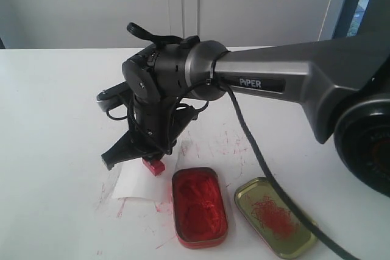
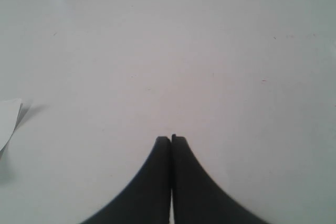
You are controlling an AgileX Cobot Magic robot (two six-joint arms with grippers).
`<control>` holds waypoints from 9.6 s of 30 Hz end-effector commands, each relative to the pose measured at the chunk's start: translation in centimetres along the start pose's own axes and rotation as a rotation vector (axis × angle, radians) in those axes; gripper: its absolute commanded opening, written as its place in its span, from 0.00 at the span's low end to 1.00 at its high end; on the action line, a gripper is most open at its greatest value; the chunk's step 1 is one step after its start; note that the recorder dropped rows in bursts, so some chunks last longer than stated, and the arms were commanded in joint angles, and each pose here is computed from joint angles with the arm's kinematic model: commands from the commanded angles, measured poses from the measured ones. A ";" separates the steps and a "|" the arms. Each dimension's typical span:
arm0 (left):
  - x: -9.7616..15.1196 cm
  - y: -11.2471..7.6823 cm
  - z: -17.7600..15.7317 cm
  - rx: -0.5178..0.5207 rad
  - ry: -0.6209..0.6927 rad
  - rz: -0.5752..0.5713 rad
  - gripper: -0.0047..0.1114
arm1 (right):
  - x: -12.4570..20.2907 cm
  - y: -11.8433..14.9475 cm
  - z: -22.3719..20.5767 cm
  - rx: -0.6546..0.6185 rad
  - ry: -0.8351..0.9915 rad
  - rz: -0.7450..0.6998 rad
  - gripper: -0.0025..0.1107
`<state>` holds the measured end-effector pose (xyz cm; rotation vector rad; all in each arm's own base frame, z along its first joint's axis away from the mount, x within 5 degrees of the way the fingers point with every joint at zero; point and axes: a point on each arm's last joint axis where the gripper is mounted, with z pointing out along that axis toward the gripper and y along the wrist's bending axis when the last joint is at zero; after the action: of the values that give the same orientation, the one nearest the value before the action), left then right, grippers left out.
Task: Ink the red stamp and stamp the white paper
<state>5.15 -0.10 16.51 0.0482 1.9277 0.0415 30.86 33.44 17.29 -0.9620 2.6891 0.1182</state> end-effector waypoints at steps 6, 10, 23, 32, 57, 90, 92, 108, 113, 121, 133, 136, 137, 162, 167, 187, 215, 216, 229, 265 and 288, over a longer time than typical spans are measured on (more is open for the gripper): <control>-0.1 0.0 0.0 0.002 0.002 -0.010 0.04 | 0.3 -0.1 0.5 0.010 0.023 -0.011 0.02; -0.1 0.0 0.0 0.002 0.002 -0.010 0.04 | 0.8 -0.2 1.1 0.021 0.083 -0.011 0.02; -0.1 0.0 0.0 0.002 0.002 -0.010 0.04 | 0.3 -0.3 -1.8 0.012 0.020 -0.007 0.02; -0.1 0.0 0.0 0.002 0.002 -0.010 0.04 | 0.1 -0.4 -3.5 0.007 -0.017 -0.005 0.02; -0.1 0.0 0.0 0.002 0.002 -0.010 0.04 | 0.3 -0.6 -5.9 -0.346 0.036 0.123 0.02; -0.1 0.0 0.0 0.002 0.002 -0.010 0.04 | 7.0 -14.8 -3.4 -0.641 -0.213 0.557 0.02; -0.1 0.0 0.0 0.002 0.002 -0.010 0.04 | 7.5 -15.7 -2.8 -0.597 -0.227 0.597 0.02; -0.1 0.0 0.0 0.002 0.002 -0.010 0.04 | 9.7 -18.9 0.0 -0.493 -0.227 0.723 0.02; -0.1 0.0 0.0 0.002 0.002 -0.010 0.04 | 9.8 -18.7 1.4 -0.543 -0.199 0.769 0.02; -0.1 0.0 0.0 0.002 0.002 -0.010 0.04 | 10.1 -18.6 2.3 -0.555 -0.174 0.776 0.02; -0.1 0.0 0.0 0.002 0.002 -0.010 0.04 | 10.5 -18.5 3.1 -0.555 -0.125 0.828 0.21; -0.1 0.0 0.0 0.002 0.002 -0.010 0.04 | 10.5 -18.5 3.1 -0.553 -0.126 0.828 0.33; -0.1 0.0 0.0 0.002 0.002 -0.010 0.04 | 10.5 -18.5 3.1 -0.553 -0.126 0.828 0.35; -0.1 0.0 0.0 0.002 0.002 -0.010 0.04 | 12.9 -21.8 -6.9 -0.193 -0.128 0.684 0.34; -0.1 0.0 0.0 0.002 0.002 -0.010 0.04 | 14.1 -21.9 -9.8 -0.067 -0.093 0.616 0.06; -0.1 0.0 0.0 0.002 0.002 -0.010 0.04 | 15.8 -21.2 -11.1 -0.058 0.067 0.594 0.02; -0.1 0.0 0.0 0.002 0.002 -0.010 0.04 | 18.5 -23.9 -11.7 0.024 0.168 0.710 0.02; -0.1 0.0 0.0 0.002 0.002 -0.010 0.04 | 18.7 -24.3 -11.7 0.002 0.157 0.725 0.02; -0.1 0.0 0.0 0.002 0.002 -0.010 0.04 | 22.5 -24.9 -13.4 0.079 0.157 0.787 0.02; -0.1 0.0 0.0 0.002 0.002 -0.010 0.04 | 31.8 -13.2 -26.7 0.422 -0.598 0.645 0.02; -0.1 0.0 0.0 0.002 0.002 -0.010 0.04 | 31.2 -14.4 -24.5 0.521 -0.858 0.597 0.02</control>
<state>5.15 -0.10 16.51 0.0482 1.9277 0.0415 11.17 -0.88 31.87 0.0903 1.9548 -0.0384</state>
